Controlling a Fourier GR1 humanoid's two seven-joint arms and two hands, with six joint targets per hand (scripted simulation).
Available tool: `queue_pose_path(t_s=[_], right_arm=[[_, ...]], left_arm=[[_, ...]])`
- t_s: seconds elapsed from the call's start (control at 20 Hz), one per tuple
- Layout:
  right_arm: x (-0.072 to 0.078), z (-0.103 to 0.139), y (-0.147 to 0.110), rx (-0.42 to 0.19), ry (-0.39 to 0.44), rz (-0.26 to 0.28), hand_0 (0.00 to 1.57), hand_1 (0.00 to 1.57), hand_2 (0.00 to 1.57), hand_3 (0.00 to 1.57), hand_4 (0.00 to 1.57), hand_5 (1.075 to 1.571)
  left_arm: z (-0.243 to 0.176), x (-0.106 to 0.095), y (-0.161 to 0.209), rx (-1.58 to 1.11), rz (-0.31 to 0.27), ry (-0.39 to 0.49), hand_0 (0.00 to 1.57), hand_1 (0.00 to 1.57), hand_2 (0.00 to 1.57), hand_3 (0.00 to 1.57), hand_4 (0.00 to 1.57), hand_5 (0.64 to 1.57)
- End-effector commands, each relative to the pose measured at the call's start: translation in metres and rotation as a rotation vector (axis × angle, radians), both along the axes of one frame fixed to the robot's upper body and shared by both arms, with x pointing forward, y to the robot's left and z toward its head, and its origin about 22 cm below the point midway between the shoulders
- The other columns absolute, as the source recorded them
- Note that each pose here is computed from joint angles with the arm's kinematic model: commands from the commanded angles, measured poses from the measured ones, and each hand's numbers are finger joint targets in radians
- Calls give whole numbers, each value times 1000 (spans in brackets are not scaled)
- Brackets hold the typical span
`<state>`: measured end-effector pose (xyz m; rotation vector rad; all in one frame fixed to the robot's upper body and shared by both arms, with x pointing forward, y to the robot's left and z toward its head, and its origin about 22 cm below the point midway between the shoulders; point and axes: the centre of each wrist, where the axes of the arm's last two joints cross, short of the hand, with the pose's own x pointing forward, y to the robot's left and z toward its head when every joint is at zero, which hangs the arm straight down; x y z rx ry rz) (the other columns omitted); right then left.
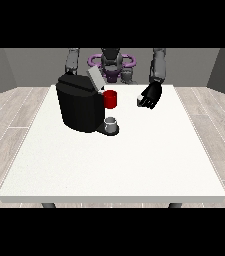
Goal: Insert the coffee pod into the coffee machine and close the lid
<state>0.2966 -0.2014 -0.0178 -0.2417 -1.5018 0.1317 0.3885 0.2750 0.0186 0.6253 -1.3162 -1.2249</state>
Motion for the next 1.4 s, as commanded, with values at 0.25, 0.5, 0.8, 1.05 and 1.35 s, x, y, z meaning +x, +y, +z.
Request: queue_pose_path(t_s=[0.25,0.5,0.8,1.05,1.35], right_arm=[[-14,-43,-19,-27,107,-53,0,0,0,0,0,1571],[-1,-17,-11,-36,29,32,0,0,0,0,0,1571],[4,-9,-5,-18,39,6,0,0,0,0,0,1571],[1,-11,1,18,-8,37,0,0,0,0,0,1571],[17,15,-2,3,-77,55,0,0,0,0,0,1571]], left_arm=[[48,24,-41,-60,-107,96,1375,1375,1381,1327,490,1571],[57,30,-34,-78,-78,40,1402,1402,1390,1329,542,1571],[96,40,-23,-64,-116,29,1403,1403,1396,1341,598,1571],[139,54,-40,-156,-104,-3,985,985,1204,1371,511,1571],[195,67,-43,-188,-38,-36,1268,1268,1295,1269,488,1571]])
